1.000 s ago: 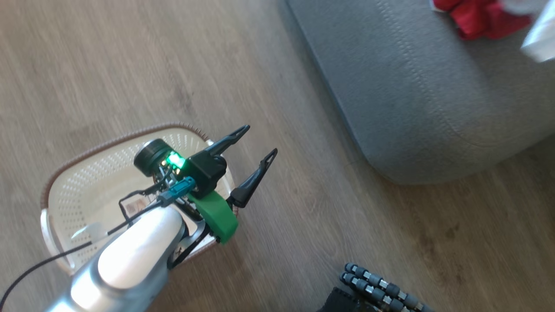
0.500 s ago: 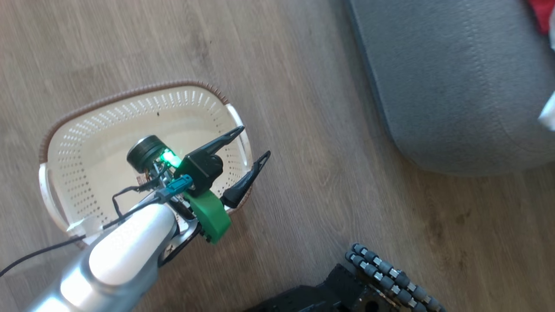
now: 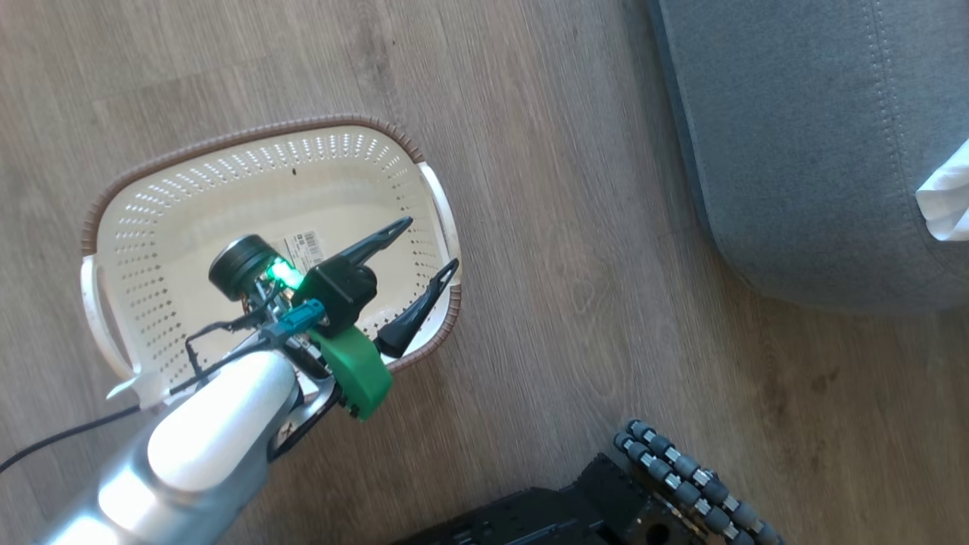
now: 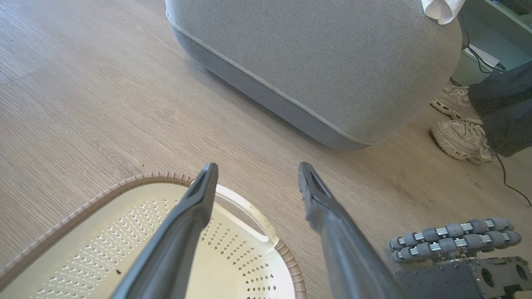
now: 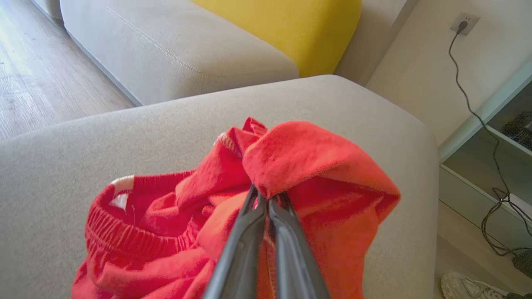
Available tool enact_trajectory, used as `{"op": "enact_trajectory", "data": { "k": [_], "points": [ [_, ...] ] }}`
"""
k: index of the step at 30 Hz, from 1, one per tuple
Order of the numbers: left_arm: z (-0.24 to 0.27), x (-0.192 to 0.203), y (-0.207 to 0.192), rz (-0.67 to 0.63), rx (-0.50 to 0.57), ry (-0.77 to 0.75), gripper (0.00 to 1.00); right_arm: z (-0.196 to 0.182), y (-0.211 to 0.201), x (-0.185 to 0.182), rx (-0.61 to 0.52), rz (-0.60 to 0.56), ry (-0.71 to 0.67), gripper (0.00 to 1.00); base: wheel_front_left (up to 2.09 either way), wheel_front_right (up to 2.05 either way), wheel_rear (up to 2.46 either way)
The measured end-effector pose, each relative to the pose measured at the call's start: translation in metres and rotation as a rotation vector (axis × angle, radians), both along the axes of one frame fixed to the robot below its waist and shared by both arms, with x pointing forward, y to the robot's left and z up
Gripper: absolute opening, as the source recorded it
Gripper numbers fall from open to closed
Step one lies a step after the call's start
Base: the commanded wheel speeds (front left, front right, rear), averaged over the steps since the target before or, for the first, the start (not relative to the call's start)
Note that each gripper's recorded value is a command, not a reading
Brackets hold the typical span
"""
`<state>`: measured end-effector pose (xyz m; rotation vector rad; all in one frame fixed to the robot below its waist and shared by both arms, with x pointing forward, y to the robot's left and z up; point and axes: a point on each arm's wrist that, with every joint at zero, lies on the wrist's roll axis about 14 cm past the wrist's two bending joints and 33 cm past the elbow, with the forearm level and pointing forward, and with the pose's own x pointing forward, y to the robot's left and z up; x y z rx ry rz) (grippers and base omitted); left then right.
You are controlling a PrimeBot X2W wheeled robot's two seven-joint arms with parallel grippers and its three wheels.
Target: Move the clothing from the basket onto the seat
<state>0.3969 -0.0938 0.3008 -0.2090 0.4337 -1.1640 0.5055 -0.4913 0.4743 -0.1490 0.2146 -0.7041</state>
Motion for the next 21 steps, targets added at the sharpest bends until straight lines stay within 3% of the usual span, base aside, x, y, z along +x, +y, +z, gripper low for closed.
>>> {"op": "enact_trajectory", "data": {
  "k": [1, 2, 3, 14, 21],
  "points": [
    [0.0, 0.0, 0.0, 0.0, 0.0, 0.0, 1.0, 0.0, 0.0, 0.0, 0.0, 0.0, 0.0, 0.4, 0.0, 0.0, 0.0],
    [0.001, 0.002, 0.0, 0.003, 0.001, -0.006, 1.0, -0.007, 0.003, -0.003, 0.011, 0.006, 0.002, 0.65, 0.0, 0.0, 0.0],
    [0.003, 0.004, 0.0, 0.006, 0.001, -0.012, 1.0, -0.012, 0.006, -0.004, 0.016, 0.017, 0.002, 1.0, 0.0, 0.0, 0.0],
    [0.033, 0.021, 0.004, 0.085, -0.004, -0.066, 1.0, -0.025, 0.047, -0.022, 0.023, 0.163, -0.014, 1.0, 0.0, 0.0, 0.0],
    [0.07, 0.042, 0.021, 0.228, -0.029, -0.12, 1.0, 0.009, 0.075, -0.032, -0.005, 0.27, -0.126, 1.0, 0.0, 0.0, 0.0]
  ]
}}
